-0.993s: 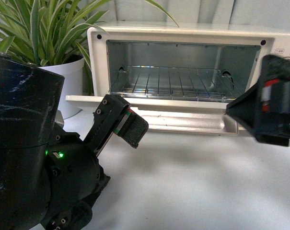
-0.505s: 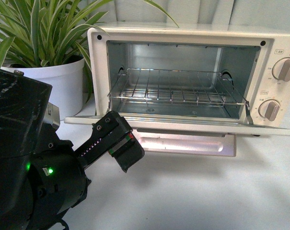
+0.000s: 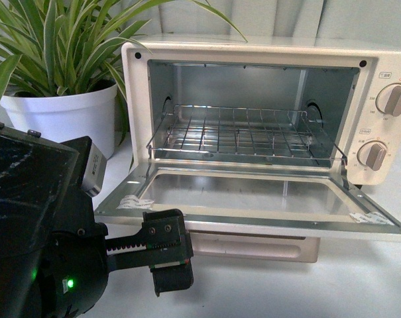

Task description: Open oven

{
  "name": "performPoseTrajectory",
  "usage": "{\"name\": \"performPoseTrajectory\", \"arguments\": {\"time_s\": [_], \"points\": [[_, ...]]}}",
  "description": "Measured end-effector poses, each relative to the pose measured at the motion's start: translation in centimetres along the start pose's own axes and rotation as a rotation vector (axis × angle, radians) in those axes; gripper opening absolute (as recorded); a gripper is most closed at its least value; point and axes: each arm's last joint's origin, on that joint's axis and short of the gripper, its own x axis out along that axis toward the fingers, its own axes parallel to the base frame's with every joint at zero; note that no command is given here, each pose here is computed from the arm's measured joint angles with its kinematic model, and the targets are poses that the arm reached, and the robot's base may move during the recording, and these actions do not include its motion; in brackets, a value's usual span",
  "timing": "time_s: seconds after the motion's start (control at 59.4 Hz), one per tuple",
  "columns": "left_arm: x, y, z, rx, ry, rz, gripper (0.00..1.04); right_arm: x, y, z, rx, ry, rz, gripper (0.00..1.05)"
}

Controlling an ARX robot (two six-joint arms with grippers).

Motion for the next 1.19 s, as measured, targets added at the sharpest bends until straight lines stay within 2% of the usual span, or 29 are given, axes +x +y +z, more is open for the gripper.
{"name": "performPoseTrajectory", "arguments": {"time_s": [0.303,0.421,0.572,0.774,0.892,1.194], "points": [[-0.2,0.1,-0.6,0.289,-0.032,0.062,0.98,-0.2,-0.3,-0.1,-0.003,-0.022,-0.016,0.95],[-0.4,0.2,-0.9,0.333,-0.024,0.06,0.98,-0.2,-0.4,-0.1,-0.011,-0.03,-0.021,0.95],[-2.3,0.8,-0.7,0.319,-0.034,0.004,0.98,-0.6,-0.6,0.2,-0.024,-0.047,-0.024,0.95],[-7.0,2.7,-0.5,0.367,-0.129,0.044,0.98,-1.5,-0.5,0.5,-0.067,-0.094,-0.022,0.95],[-9.3,3.6,-0.3,0.343,-0.165,0.041,0.98,-2.1,-0.3,0.7,-0.092,-0.138,-0.027,0.95],[-14.9,5.8,0.3,0.243,-0.404,0.131,0.98,-3.6,-1.6,-1.3,-0.143,-0.259,-0.079,0.95]]}}
